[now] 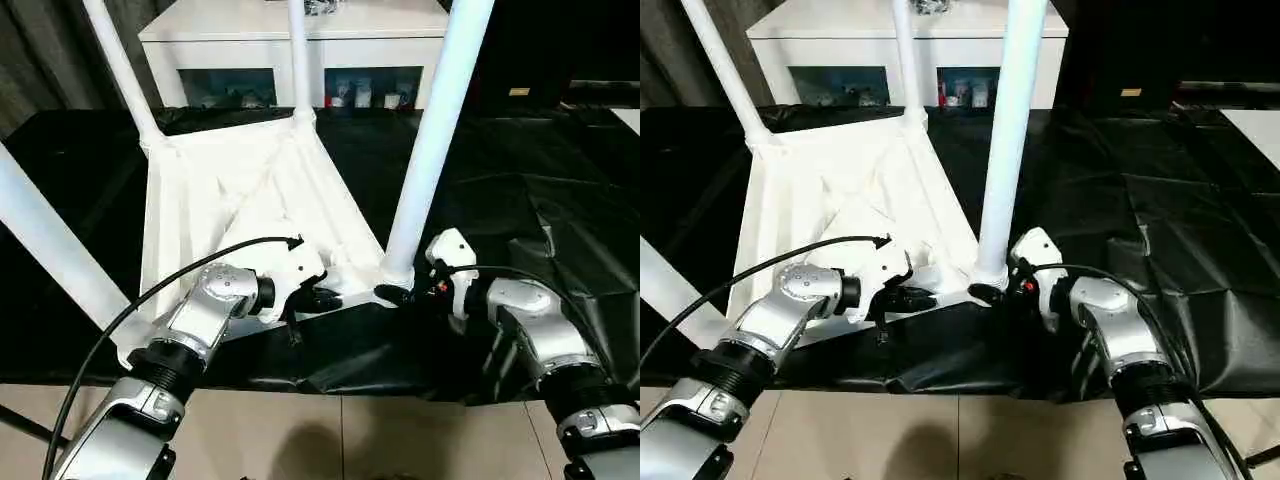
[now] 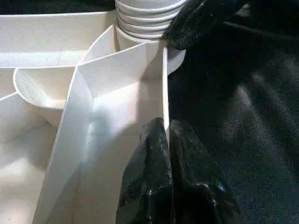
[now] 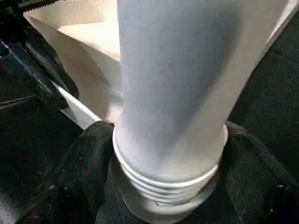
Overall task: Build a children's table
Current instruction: Rotate leg to tighten
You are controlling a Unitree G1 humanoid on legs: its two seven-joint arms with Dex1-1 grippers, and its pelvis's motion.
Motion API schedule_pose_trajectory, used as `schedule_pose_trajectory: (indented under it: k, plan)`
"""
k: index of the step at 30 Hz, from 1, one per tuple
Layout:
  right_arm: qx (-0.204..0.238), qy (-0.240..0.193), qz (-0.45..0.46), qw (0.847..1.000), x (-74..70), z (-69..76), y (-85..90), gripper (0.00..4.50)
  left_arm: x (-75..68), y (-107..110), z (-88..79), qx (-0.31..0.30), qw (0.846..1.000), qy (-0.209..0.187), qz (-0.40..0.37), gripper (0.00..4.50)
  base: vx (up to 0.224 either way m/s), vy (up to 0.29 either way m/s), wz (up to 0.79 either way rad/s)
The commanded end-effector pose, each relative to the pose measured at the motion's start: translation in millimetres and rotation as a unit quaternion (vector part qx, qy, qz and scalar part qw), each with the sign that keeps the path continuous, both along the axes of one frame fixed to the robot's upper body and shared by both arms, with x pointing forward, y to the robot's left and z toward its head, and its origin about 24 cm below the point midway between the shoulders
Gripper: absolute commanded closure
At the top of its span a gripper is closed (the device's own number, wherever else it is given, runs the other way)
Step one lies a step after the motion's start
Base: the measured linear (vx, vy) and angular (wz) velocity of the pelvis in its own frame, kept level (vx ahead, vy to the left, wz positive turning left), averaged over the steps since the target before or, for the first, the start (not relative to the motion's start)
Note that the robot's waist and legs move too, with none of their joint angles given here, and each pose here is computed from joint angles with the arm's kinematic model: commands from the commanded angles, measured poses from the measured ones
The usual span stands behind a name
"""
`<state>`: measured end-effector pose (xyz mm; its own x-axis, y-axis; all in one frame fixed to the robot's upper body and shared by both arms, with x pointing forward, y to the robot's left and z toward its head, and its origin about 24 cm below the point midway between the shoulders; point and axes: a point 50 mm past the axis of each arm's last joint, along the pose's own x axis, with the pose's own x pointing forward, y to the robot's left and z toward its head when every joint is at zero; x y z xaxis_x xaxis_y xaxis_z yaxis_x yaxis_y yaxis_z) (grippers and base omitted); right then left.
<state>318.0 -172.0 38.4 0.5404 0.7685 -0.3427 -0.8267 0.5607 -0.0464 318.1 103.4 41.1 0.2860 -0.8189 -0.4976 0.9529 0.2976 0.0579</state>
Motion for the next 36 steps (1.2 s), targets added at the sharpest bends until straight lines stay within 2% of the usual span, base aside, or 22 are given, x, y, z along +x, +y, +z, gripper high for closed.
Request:
schedule_pose_trajectory:
  k: [1, 4, 9, 18, 22, 23, 27, 30, 31, 34, 35, 36]
  plan:
    - [0.007, -0.008, 0.002, 1.0, 4.1, 4.9, 2.5, 1.05, -1.3, 12.9, -13.1, 0.03, 0.999, 0.02, 0.026, 4.5, 0.0, 0.0, 0.0]
    - [0.015, -0.007, -0.002, 1.0, 4.6, 4.5, 2.9, 1.19, -0.8, 13.7, -13.0, 0.029, 0.999, 0.02, 0.028, 4.5, 0.0, 0.0, 0.0]
    - [0.017, -0.007, -0.004, 1.0, 4.7, 4.4, 2.9, 1.69, -1.4, 15.2, -13.8, 0.031, 0.999, 0.02, 0.028, 4.5, 0.0, 0.0, 0.0]
    - [0.033, -0.004, -0.02, 0.999, 5.4, 2.2, 2.0, 1.76, -5.1, 21.6, -16.4, 0.029, 0.999, 0.028, 0.032, 4.5, 0.0, 0.0, 0.0]
    - [0.049, -0.015, -0.183, 0.982, 15.3, -11.1, 0.7, 1.76, -8.1, 18.4, -18.3, 0.001, 0.996, 0.04, 0.084, 4.5, 0.0, 0.0, 0.0]
    - [0.049, -0.015, -0.183, 0.982, 15.3, -11.1, 0.7, 1.76, -8.1, 18.4, -18.3, 0.001, 0.996, 0.04, 0.084, 4.5, 0.0, 0.0, 0.0]
    - [0.054, -0.008, -0.256, 0.965, 16.8, -21.7, 16.5, 1.77, -4.5, 0.9, -17.4, -0.004, 0.992, 0.038, 0.12, 4.5, 0.0, 0.0, 0.0]
    - [0.06, -0.006, -0.299, 0.952, 20.6, -24.6, 44.7, 1.77, 6.2, -20.8, -13.7, -0.003, 0.987, 0.024, 0.159, 4.5, 0.0, 0.0, 0.0]
    - [0.065, -0.006, -0.307, 0.95, 22.6, -23.2, 60.1, 1.77, 11.1, -28.9, -13.1, 0.004, 0.984, 0.017, 0.179, 4.5, 0.0, 0.0, 0.0]
    - [0.076, -0.005, -0.294, 0.953, 25.5, -17.8, 90.0, 1.78, 19.0, -42.1, -12.0, 0.023, 0.977, -0.009, 0.211, 4.5, 0.0, 0.0, 0.0]
    - [0.077, -0.005, -0.292, 0.953, 25.5, -17.6, 90.7, 1.78, 19.1, -42.4, -12.0, 0.023, 0.977, -0.009, 0.212, 4.5, 0.0, 0.0, 0.0]
    - [0.083, -0.003, -0.273, 0.958, 25.3, -15.7, 99.0, 1.78, 20.7, -45.3, -11.6, 0.023, 0.975, -0.014, 0.222, 4.5, 0.0, 0.0, 0.0]
